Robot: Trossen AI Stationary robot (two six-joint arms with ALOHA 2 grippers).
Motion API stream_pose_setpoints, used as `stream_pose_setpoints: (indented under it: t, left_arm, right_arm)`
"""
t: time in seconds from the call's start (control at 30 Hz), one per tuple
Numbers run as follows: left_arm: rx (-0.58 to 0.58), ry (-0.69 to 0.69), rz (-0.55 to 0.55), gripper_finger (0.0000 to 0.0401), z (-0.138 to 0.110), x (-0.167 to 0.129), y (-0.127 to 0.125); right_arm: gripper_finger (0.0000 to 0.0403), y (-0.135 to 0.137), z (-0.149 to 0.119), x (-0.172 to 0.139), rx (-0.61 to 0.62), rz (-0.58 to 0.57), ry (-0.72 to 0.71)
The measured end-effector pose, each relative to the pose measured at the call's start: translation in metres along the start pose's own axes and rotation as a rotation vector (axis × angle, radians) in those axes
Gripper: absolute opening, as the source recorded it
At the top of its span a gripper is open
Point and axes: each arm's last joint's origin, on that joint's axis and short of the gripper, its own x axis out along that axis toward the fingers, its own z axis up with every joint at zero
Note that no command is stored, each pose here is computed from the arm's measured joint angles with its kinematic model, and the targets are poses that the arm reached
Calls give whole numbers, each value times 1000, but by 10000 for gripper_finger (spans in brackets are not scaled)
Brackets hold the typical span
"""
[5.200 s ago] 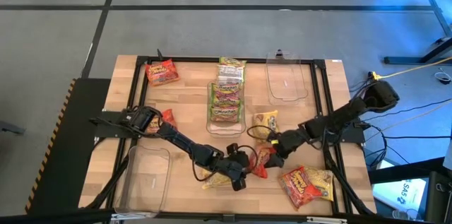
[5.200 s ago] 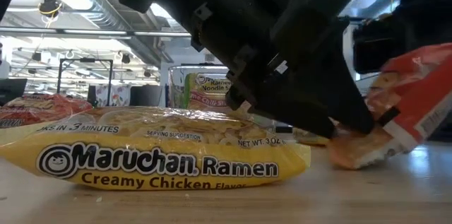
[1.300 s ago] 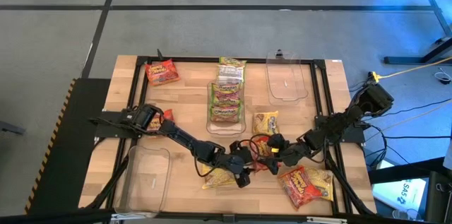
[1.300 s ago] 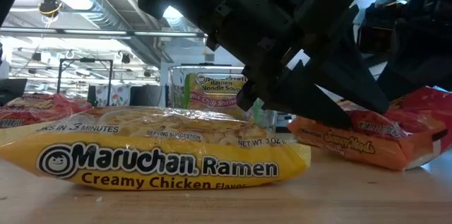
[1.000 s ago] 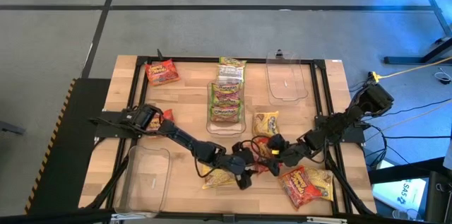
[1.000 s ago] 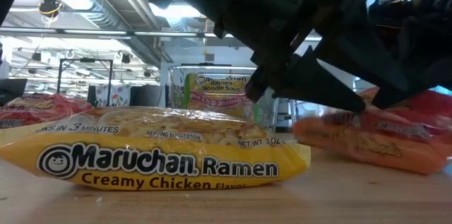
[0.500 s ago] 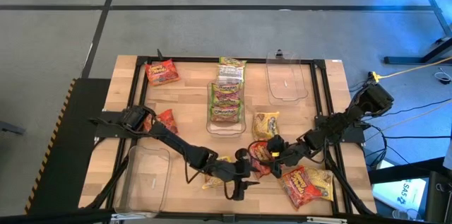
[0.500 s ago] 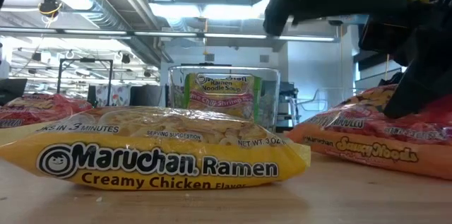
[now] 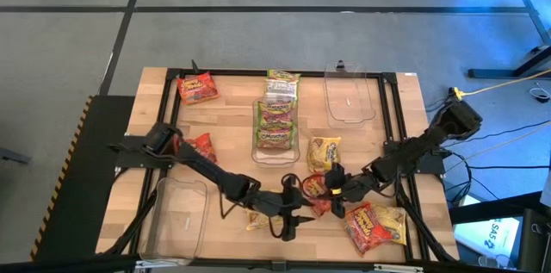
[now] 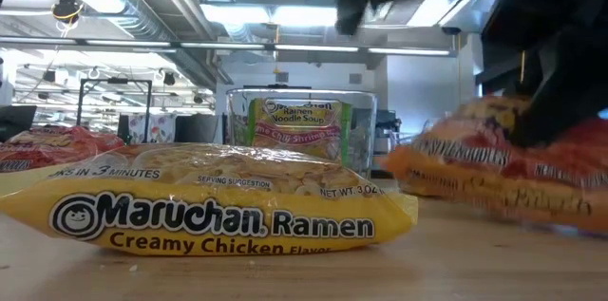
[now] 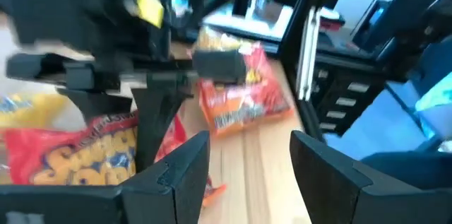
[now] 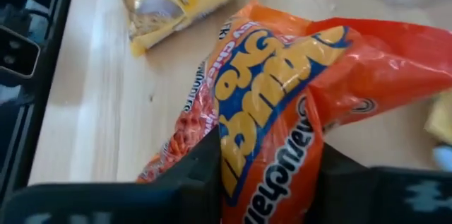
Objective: Sort Maruchan noodles
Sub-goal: Put the orange noodle pack into the top right transparent bin
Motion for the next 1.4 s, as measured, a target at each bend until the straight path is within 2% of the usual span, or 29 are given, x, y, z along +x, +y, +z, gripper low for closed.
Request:
stream_pose_setpoints:
  t: [0.07,0.17,0.33,0.47,0.67,0.87,0.97,1.07,1.17,1.4]
  left_arm:
    - [7,-13,-5,190,5,-8,-5]
    - [51,10,30,190,-4,-17,-12]
    - [31,-31,97,190,-10,-32,-15]
    - [16,-33,85,190,-17,-34,-10]
    - [0,-14,1,190,-18,-32,-6]
    - [9,-13,-3,190,-17,-32,-6]
    - [11,-10,-4,190,-18,-32,-6]
    - [11,-10,-3,190,-18,-32,-6]
    - [12,-10,-3,190,-18,-32,-6]
    - [26,15,7,190,-20,-32,-5]
  right_arm:
    - [83,3,7,-7,-40,-16,-3]
    - [70,5,17,-20,-100,-56,8]
    - [68,9,36,-47,-182,-156,14]
    - [70,9,61,-76,-260,-284,15]
    - [71,-6,113,-123,-462,-556,71]
    - [71,-45,149,-146,-663,-740,261]
    - [71,-72,158,-150,-712,-799,365]
    - [71,-101,166,-156,-711,-862,455]
    - [71,-129,173,-161,-678,-878,492]
    - [72,-185,187,-170,-620,-878,476]
